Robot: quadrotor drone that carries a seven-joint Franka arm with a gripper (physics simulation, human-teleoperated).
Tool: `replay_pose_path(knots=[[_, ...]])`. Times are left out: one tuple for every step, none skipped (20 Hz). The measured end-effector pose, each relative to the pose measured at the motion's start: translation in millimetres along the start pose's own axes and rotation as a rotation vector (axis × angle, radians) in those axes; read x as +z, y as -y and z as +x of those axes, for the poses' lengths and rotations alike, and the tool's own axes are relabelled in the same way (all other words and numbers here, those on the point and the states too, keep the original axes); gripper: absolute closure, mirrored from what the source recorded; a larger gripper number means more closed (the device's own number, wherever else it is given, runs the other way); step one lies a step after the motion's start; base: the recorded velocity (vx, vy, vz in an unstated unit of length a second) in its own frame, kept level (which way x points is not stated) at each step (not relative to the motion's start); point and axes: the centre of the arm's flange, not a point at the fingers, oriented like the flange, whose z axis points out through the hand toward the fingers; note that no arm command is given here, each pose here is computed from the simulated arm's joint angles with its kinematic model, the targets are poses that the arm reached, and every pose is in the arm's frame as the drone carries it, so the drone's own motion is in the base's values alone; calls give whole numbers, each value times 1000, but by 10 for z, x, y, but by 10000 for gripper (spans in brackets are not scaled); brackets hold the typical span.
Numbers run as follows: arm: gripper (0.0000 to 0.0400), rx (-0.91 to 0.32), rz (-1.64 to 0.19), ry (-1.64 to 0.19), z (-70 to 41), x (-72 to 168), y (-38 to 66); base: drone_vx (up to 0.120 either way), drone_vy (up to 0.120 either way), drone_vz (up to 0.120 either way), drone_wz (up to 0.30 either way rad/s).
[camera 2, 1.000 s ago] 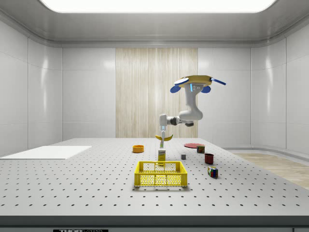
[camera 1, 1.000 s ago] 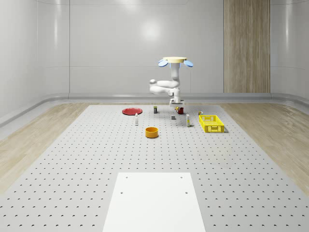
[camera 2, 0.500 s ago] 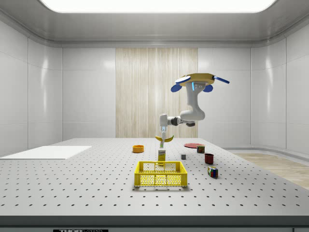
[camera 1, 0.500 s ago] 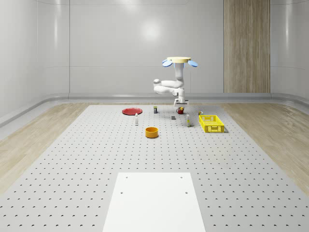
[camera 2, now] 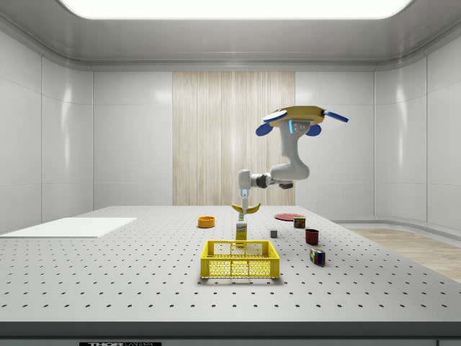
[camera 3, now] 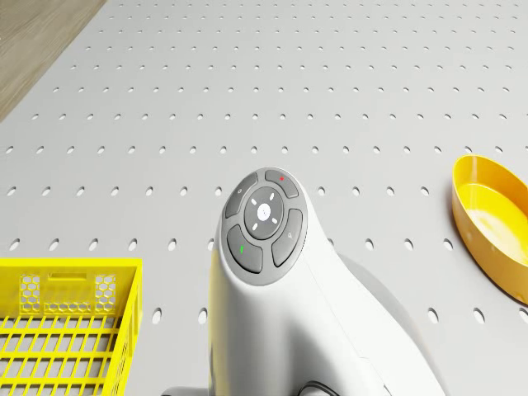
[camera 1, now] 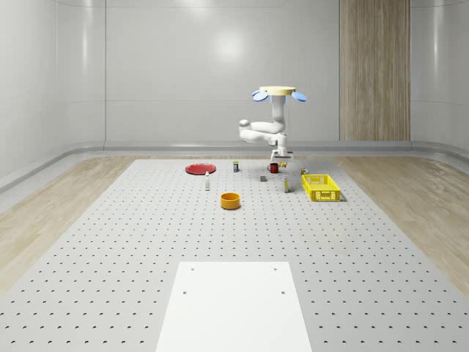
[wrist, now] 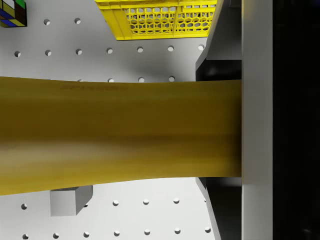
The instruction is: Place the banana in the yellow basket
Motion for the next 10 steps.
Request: replay_pose_path(knots=[[211,0,0,0,0,0,0,0,120,0,0],[211,0,0,0,0,0,0,0,120,0,0],[211,0,0,0,0,0,0,0,120,0,0],[211,0,0,0,0,0,0,0,120,0,0],[211,0,0,0,0,0,0,40,120,0,0],[211,0,0,0,0,0,0,120,120,0,0],[211,0,0,0,0,0,0,120,120,0,0],[211,0,0,0,0,0,0,120,120,0,0],[211,0,0,0,0,0,0,120,120,0,0],[211,0,0,0,0,0,0,120,120,0,0]])
